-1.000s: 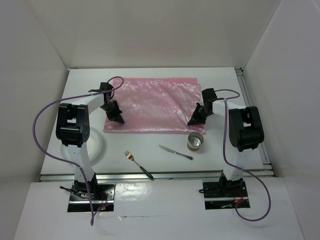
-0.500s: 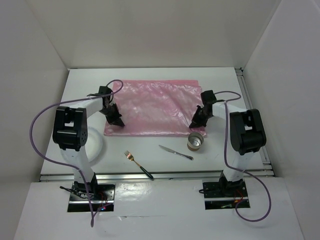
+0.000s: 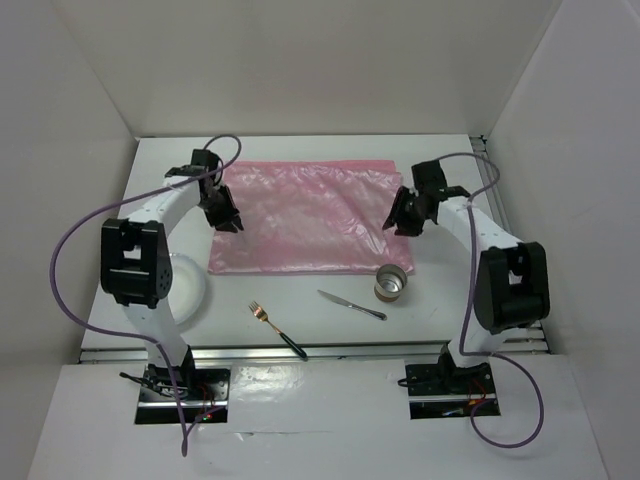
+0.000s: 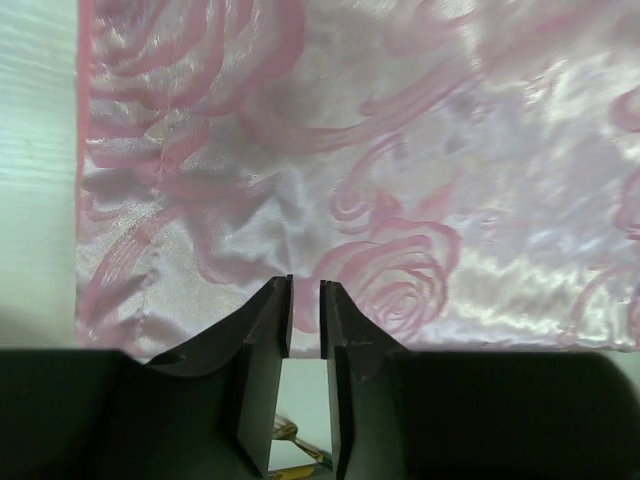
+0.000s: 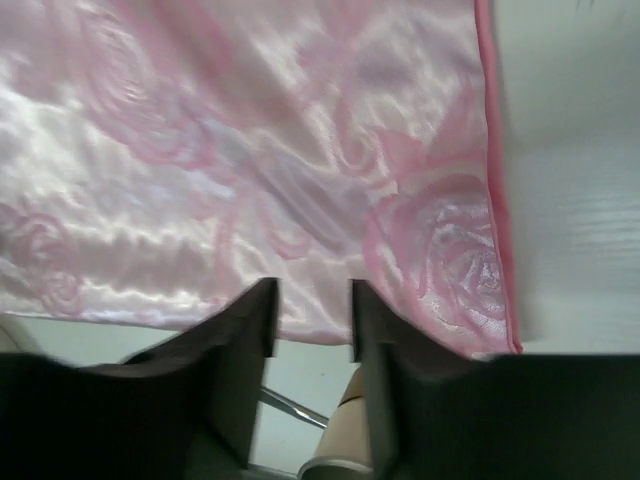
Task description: Set the dinner table for one person
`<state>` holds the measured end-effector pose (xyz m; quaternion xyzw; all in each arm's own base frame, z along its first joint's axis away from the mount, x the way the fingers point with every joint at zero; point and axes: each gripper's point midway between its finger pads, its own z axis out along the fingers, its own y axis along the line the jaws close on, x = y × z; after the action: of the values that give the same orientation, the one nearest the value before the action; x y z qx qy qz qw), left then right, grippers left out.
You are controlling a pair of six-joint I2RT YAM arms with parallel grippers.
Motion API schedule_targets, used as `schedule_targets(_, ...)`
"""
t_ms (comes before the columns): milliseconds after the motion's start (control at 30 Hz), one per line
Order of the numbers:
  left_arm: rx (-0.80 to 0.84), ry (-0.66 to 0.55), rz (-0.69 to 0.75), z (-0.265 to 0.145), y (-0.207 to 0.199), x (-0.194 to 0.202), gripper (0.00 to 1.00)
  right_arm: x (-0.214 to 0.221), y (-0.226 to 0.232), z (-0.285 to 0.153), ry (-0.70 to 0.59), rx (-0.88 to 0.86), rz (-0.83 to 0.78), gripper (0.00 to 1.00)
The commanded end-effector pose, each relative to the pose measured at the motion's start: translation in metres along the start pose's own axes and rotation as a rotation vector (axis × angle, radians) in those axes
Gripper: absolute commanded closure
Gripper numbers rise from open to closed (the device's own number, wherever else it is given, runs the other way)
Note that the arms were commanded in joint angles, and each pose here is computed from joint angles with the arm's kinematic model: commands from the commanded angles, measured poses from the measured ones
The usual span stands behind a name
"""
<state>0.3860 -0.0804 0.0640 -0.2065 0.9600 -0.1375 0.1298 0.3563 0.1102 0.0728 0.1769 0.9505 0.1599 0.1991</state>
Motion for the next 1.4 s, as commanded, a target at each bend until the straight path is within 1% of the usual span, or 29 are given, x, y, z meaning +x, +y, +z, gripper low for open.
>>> schedule_targets(0,0.013,-0.115,0.056,-0.05,-0.017,-0.025,0.64,-0.048,0.028,-0.058,-0.2,-0.038,-0.073,0.5)
schedule_targets(67,0.015,-0.139,0.068,-0.063,-0.021,-0.03,0.63,-0.042,0.02,-0.068,-0.192,-0.004,-0.081,0.4)
schedule_targets(100,0.028,-0.162,0.072,-0.074,-0.026,-0.035,0.61,-0.042,0.018,-0.08,-0.214,0.003,-0.081,0.34)
schedule_targets(133,0.044,-0.19,0.078,-0.088,-0.03,-0.037,0.58,-0.032,0.012,-0.081,-0.194,0.016,-0.079,0.31)
schedule_targets(167,0.043,-0.208,0.079,-0.094,-0.03,-0.038,0.58,-0.021,0.005,-0.083,-0.168,0.032,-0.076,0.27)
schedule_targets(200,0.056,-0.231,0.083,-0.102,-0.034,-0.041,0.58,-0.014,0.003,-0.093,-0.176,0.027,-0.077,0.24)
schedule_targets(233,0.067,-0.252,0.087,-0.11,-0.037,-0.043,0.58,0.003,-0.008,-0.089,-0.137,0.05,-0.051,0.17)
schedule_targets(267,0.084,-0.281,0.092,-0.122,-0.041,-0.046,0.58,0.015,-0.016,-0.09,-0.111,0.066,-0.035,0.17)
schedule_targets(300,0.078,-0.306,0.078,-0.129,-0.04,-0.048,0.58,0.022,-0.017,-0.098,-0.119,0.059,-0.004,0.16)
schedule_targets(333,0.094,-0.335,0.083,-0.135,-0.043,-0.05,0.58,0.036,-0.027,-0.094,-0.091,0.078,0.016,0.16)
schedule_targets(367,0.108,-0.378,0.088,-0.149,-0.045,-0.051,0.58,0.044,-0.03,-0.1,-0.092,0.076,0.033,0.16)
schedule_targets(400,0.123,-0.4,0.079,-0.154,-0.047,-0.053,0.58,0.049,-0.031,-0.1,-0.085,0.07,0.048,0.16)
schedule_targets(433,0.129,-0.409,0.081,-0.156,-0.048,-0.052,0.58,0.061,-0.036,-0.096,-0.058,0.075,0.063,0.17)
schedule_targets(467,0.129,-0.409,0.081,-0.156,-0.048,-0.052,0.59,0.065,-0.037,-0.095,-0.049,0.068,0.064,0.2)
schedule_targets(533,0.142,-0.423,0.091,-0.163,-0.053,-0.052,0.6,0.072,-0.034,-0.096,-0.028,0.043,0.064,0.22)
schedule_targets(600,0.129,-0.401,0.088,-0.157,-0.05,-0.049,0.62,0.073,-0.028,-0.095,-0.02,0.018,0.055,0.22)
schedule_targets(700,0.129,-0.404,0.097,-0.159,-0.049,-0.047,0.64,0.083,-0.036,-0.086,0.018,0.045,0.074,0.23)
schedule_targets(733,0.124,-0.395,0.096,-0.153,-0.046,-0.045,0.65,0.084,-0.037,-0.084,0.019,0.046,0.083,0.25)
schedule_targets(833,0.143,-0.411,0.101,-0.159,-0.05,-0.046,0.66,0.088,-0.04,-0.075,0.034,0.058,0.109,0.35)
schedule_targets(900,0.134,-0.394,0.098,-0.154,-0.048,-0.044,0.66,0.092,-0.043,-0.07,0.049,0.069,0.112,0.45)
schedule_targets(1000,0.133,-0.393,0.098,-0.153,-0.049,-0.046,0.67,0.095,-0.045,-0.06,0.063,0.068,0.124,0.53)
schedule_targets(1067,0.133,-0.393,0.098,-0.153,-0.049,-0.046,0.67,0.092,-0.043,-0.059,0.052,0.06,0.122,0.61)
schedule_targets(1100,0.134,-0.395,0.099,-0.153,-0.051,-0.049,0.67,0.088,-0.041,-0.061,0.043,0.054,0.121,0.68)
schedule_targets(1167,0.143,-0.392,0.101,-0.153,-0.053,-0.05,0.67,0.082,-0.036,-0.064,0.027,0.041,0.108,0.8)
schedule_targets(1200,0.151,-0.406,0.103,-0.158,-0.056,-0.053,0.67,0.072,-0.029,-0.071,0.006,0.026,0.094,0.87)
schedule_targets(1233,0.147,-0.399,0.102,-0.157,-0.056,-0.054,0.67,0.069,-0.028,-0.078,-0.003,0.034,0.094,1.0)
schedule_targets(1300,0.152,-0.411,0.113,-0.163,-0.06,-0.058,0.67,0.05,-0.014,-0.1,-0.052,0.011,0.053,1.0)
schedule_targets(1333,0.152,-0.412,0.113,-0.166,-0.061,-0.058,0.67,0.05,-0.015,-0.108,-0.045,0.027,0.041,1.0)
schedule_targets(1367,0.157,-0.42,0.115,-0.169,-0.063,-0.06,0.67,0.042,-0.012,-0.117,-0.075,0.023,0.026,1.0)
